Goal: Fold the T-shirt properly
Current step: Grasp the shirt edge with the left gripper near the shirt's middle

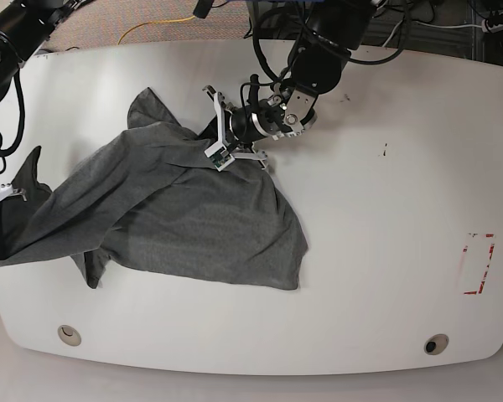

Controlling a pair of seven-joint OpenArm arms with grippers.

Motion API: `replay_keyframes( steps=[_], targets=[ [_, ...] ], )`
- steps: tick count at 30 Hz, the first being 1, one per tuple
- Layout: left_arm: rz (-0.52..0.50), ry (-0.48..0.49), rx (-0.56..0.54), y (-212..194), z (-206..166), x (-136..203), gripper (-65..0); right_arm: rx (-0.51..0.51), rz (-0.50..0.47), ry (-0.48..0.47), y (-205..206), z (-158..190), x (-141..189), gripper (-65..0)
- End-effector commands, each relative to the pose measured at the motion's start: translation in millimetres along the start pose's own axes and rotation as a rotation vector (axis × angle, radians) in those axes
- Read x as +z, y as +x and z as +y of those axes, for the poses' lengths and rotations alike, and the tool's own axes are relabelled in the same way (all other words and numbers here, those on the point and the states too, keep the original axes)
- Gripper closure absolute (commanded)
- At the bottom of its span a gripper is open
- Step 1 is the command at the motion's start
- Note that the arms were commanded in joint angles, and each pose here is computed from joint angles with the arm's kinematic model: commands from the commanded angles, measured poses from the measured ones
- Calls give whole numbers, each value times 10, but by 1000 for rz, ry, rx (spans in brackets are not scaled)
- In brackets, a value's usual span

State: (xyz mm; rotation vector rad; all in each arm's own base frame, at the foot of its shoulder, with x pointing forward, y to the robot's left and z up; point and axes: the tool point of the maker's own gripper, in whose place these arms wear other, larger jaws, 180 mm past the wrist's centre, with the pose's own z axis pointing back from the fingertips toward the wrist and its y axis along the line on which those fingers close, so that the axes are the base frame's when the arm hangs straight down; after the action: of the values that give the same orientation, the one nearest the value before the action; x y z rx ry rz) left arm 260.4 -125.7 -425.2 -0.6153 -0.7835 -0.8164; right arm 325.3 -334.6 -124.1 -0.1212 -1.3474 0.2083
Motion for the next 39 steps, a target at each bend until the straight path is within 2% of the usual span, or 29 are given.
replay_keyframes(
  steps=[1, 7, 12, 14, 22, 26, 29, 31, 33, 34, 37, 39],
  targets=[
    [40, 41, -9, -60, 105, 54, -1, 24, -65, -9, 208, -46, 34, 0],
    [-51, 165, -30, 256, 479, 393, 0, -14, -22, -58, 63, -243, -54, 0],
    [25, 280, -140, 247, 846, 906, 0, -68, -12, -68, -16, -339, -133, 0],
    [22, 310, -194, 341, 916, 1088, -1, -71, -17, -68, -6, -336, -138, 0],
    [117, 475, -441, 699, 1260, 1802, -3, -81, -16, -67, -21, -338, -156, 0],
    [148, 515, -505, 863, 1352, 1917, -6, -81, -10, -66, -43, -333, -153, 0],
    [169, 510, -510, 862, 1366, 1875, -7, -92, -8, -63, -72, -311, -159, 0],
    [184, 459, -532, 817, 1252, 1733, -53, -100, -8, -61, -91, -292, -167, 0],
    [192, 419, -552, 785, 1136, 1635, -149, -104, -8, -59, -99, -282, -172, 0],
    [194, 392, -562, 760, 1046, 1572, -237, -105, -4, -58, -118, -275, -171, 0],
    [187, 340, -538, 681, 849, 1451, -379, -110, 8, -54, -170, -255, -168, 0],
    [180, 324, -526, 674, 782, 1407, -392, -127, 9, -48, -208, -212, -183, 0]
  ],
)
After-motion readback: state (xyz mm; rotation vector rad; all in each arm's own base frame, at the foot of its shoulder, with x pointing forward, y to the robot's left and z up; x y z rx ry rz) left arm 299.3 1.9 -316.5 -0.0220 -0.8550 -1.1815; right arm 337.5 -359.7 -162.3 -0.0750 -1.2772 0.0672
